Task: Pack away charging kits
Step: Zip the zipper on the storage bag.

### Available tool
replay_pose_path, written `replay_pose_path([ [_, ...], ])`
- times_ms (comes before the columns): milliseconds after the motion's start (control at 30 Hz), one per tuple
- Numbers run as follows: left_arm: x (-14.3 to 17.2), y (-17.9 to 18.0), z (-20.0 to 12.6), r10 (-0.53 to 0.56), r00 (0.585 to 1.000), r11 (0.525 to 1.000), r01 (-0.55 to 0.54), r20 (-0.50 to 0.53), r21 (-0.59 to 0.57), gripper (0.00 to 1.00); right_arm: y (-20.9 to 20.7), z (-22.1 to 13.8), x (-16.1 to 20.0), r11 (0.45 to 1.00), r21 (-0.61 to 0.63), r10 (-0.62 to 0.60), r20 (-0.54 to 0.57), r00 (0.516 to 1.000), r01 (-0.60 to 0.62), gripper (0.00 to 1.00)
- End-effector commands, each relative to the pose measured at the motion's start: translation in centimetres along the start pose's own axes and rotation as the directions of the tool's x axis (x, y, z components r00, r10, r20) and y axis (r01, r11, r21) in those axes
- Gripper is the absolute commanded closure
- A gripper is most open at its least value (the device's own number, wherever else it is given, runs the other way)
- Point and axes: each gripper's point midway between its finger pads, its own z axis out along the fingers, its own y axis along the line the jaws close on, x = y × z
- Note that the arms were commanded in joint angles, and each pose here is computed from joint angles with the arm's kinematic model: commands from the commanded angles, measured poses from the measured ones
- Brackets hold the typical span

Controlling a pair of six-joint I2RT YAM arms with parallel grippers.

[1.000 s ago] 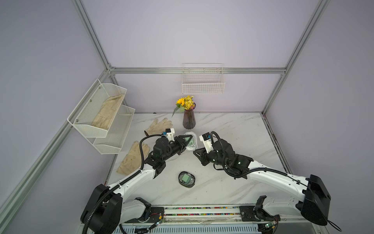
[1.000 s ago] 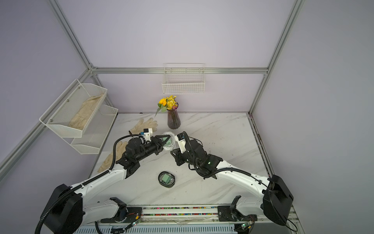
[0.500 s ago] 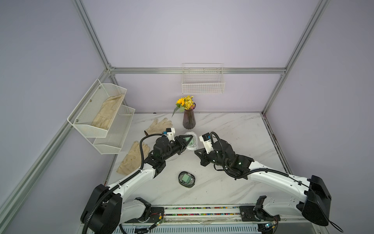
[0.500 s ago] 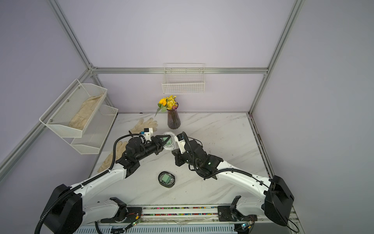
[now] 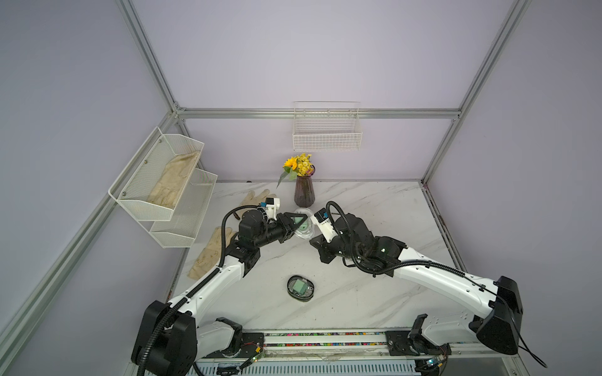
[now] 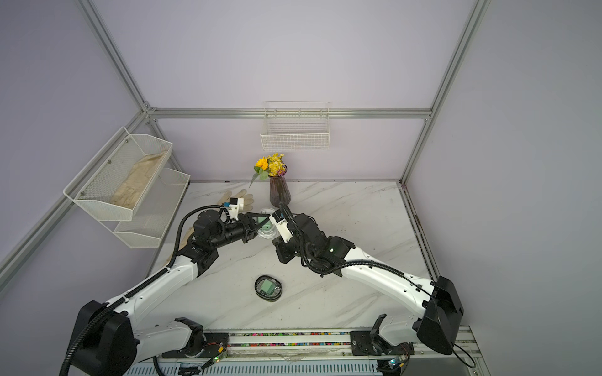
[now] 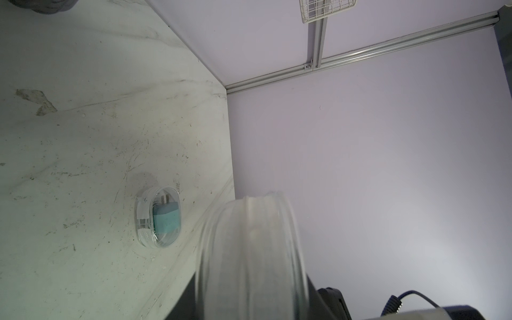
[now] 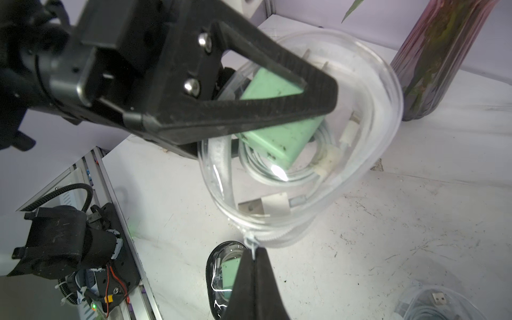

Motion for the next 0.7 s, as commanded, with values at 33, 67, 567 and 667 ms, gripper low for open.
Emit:
replay_pose_path([
  [33, -2.7, -4.3, -1.4, 0.129, 0.990, 0.989, -0.132, 0.050, 0.072, 1.00, -1.1, -0.5, 2.1, 0.999, 0.038, -0.023, -0.109, 0.994, 0.027, 1.00],
  [67, -2.8, -4.5, -1.4, 0.139, 0.989, 0.987, -0.142, 0.048, 0.075, 1.00, -1.3, -0.1, 2.6, 0.998, 0.049, -0.020, -0.132, 0.991, 0.027, 1.00],
  [567, -0.2, -4.2, -1.2, 0.239, 0.960, 0.969, -0.226, -0.147, 0.103, 1.00, -4.9, 0.2, 1.7, 0.961, 0.242, -0.089, -0.198, 0.976, 0.137, 1.00],
  [667, 0.4, -3.8, -1.3, 0.250, 0.952, 0.966, -0.231, -0.178, 0.117, 1.00, -5.7, 0.1, 0.7, 0.947, 0.281, -0.107, -0.184, 0.977, 0.157, 1.00],
])
